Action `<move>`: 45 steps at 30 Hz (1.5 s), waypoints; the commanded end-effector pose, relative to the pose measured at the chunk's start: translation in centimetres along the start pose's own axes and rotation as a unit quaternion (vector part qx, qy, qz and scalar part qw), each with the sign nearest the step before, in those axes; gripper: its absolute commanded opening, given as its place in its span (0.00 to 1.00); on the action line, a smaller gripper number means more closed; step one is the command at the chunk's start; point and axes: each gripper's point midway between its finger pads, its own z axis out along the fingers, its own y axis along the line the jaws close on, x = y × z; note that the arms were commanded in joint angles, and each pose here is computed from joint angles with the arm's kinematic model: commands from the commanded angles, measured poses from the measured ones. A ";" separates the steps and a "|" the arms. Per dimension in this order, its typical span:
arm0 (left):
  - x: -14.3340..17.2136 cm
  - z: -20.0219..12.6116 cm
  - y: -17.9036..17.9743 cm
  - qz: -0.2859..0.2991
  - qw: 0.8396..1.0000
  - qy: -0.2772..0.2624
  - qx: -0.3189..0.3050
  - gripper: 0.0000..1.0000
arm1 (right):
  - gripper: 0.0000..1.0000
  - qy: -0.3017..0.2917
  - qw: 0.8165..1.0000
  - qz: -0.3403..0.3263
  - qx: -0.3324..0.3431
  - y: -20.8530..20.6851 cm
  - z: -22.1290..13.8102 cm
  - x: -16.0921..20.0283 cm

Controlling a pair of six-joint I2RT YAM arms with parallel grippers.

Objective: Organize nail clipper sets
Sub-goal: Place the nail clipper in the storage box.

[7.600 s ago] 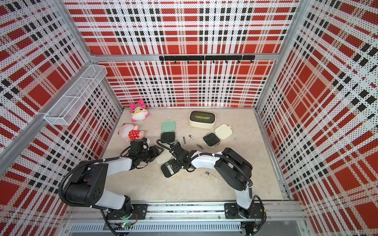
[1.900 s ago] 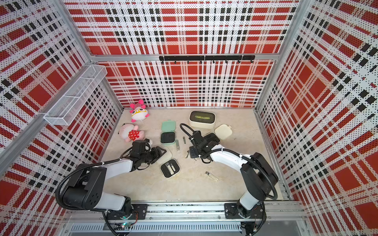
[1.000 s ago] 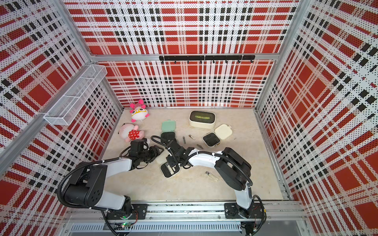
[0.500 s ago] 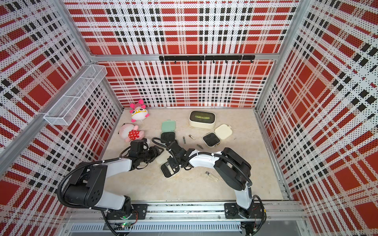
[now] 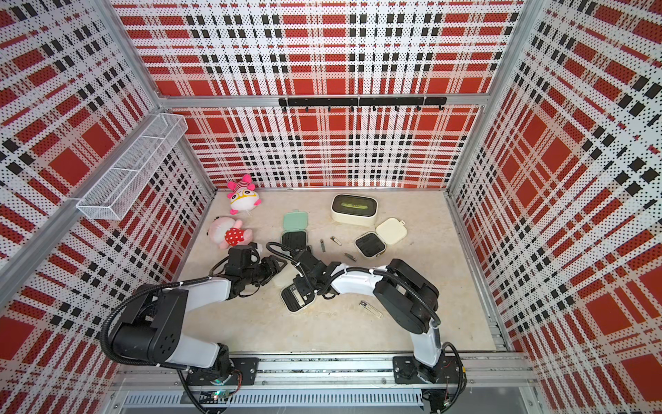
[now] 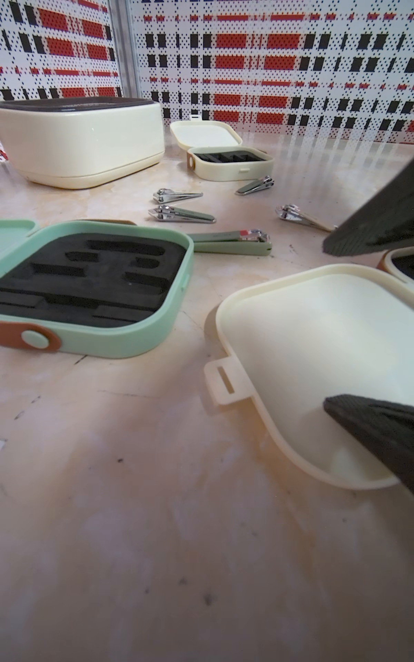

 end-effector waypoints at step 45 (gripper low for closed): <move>1.9 0.1 2.7 -0.015 0.999 0.024 -0.038 0.67 | 0.26 -0.002 0.999 0.020 0.039 -1.8 0.2 1.9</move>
